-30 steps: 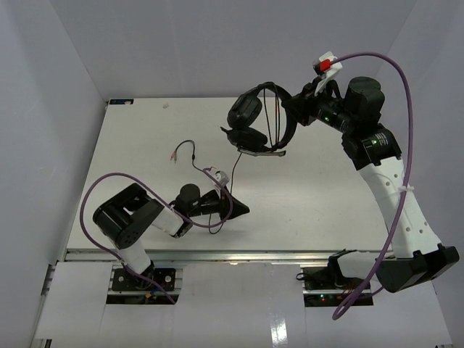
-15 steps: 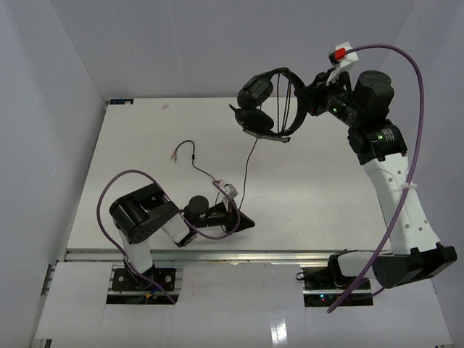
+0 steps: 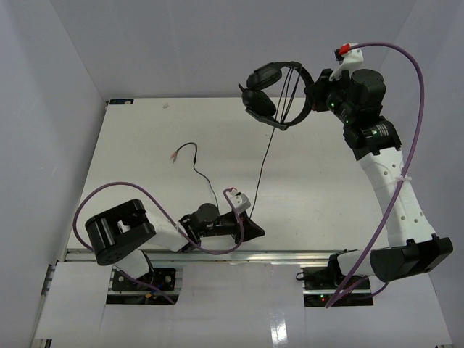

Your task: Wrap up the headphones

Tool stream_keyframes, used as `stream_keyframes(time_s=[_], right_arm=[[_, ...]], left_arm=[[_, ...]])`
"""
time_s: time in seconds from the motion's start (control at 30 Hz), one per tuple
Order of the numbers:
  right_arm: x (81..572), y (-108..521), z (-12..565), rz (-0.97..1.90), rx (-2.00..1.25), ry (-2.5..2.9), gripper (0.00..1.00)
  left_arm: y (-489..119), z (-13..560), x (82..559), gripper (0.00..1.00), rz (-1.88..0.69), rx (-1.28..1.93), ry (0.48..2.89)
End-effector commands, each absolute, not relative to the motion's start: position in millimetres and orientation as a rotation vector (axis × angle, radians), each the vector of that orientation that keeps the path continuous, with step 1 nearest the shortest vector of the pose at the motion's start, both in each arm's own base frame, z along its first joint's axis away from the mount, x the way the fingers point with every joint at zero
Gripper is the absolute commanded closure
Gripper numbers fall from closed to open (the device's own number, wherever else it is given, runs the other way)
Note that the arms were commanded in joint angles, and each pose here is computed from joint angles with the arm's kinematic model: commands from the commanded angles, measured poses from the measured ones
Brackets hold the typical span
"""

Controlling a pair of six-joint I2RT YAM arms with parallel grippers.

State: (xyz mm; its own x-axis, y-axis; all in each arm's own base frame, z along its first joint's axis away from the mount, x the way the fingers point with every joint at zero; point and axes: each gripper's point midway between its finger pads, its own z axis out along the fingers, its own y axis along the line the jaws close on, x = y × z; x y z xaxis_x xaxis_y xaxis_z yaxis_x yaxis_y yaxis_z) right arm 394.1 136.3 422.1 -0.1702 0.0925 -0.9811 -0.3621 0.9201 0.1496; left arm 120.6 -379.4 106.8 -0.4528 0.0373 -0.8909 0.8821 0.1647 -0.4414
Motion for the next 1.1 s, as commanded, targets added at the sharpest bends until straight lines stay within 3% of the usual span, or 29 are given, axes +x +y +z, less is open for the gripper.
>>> stream_keyframes(time_s=[0.0,0.5,0.8,1.07], right_arm=[[402,116,459,0.357,-0.067,1.585,0.92],[407,101,440,0.208,-0.097,1.576,0.92],[400,110,434,0.129,-0.203,1.553,0.92],[398,119,413,0.043,-0.263,1.563,0.92]], left_arm=[[-390,105,112,1.0,-1.359,0.936,1.691],[-402,153,72,1.0,-1.268,1.105,1.666],[-370,193,66,1.0,-1.202,1.097,1.643],[-388,234,57,1.0,-1.243,1.129,1.572]])
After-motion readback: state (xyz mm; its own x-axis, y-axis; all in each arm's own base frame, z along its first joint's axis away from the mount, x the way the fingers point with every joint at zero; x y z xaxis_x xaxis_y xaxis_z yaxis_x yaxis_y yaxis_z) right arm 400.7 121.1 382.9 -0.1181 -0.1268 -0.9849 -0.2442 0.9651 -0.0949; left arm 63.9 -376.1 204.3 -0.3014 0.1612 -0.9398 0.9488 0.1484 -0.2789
